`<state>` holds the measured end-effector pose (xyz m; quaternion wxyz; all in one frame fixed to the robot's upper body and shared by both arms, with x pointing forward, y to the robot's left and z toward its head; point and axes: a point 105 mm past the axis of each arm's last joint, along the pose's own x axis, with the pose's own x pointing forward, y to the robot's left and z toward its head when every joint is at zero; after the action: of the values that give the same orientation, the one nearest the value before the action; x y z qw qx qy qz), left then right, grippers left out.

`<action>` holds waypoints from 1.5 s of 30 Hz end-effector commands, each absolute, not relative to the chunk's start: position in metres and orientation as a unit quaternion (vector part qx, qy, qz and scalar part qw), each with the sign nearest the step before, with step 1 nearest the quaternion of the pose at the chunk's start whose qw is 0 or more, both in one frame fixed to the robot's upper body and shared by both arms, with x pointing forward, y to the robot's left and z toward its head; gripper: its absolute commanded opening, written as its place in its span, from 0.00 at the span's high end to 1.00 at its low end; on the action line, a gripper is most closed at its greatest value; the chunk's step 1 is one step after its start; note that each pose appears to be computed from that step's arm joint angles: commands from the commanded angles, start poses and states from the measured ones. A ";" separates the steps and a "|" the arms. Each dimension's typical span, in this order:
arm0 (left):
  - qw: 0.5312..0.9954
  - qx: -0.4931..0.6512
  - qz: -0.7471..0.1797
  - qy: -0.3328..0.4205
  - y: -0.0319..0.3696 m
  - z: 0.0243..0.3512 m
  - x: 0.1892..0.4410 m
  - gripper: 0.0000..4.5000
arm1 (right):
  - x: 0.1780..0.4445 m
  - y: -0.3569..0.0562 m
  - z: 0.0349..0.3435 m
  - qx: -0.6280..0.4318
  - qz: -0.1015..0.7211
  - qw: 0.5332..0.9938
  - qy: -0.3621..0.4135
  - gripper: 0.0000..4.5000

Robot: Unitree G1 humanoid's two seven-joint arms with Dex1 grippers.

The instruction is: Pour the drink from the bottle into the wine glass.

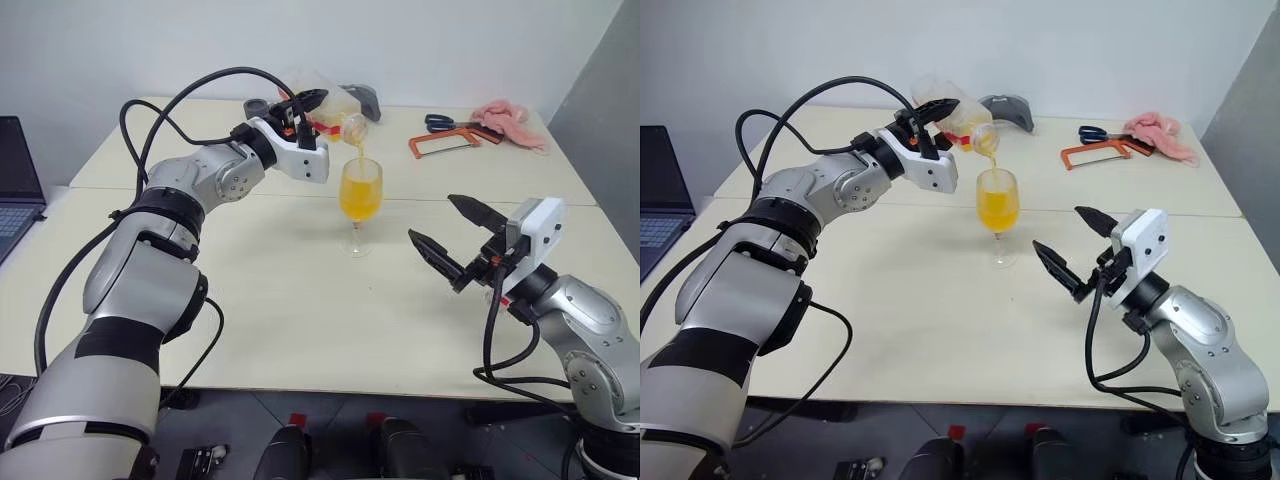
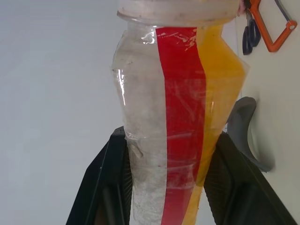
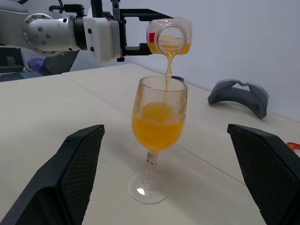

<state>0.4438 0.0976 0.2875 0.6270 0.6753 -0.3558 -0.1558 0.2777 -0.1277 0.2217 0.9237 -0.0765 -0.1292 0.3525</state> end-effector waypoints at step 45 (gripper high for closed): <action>0.995 0.026 -0.069 -0.072 0.246 0.184 0.423 0.63 | 0.293 -0.018 0.213 -0.143 0.479 0.865 -0.045 0.00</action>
<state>0.4249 0.2451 0.1669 0.9960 0.0352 -0.0432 -0.0701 0.2921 -0.0213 0.2041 0.8650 -0.1340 -0.0244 0.4830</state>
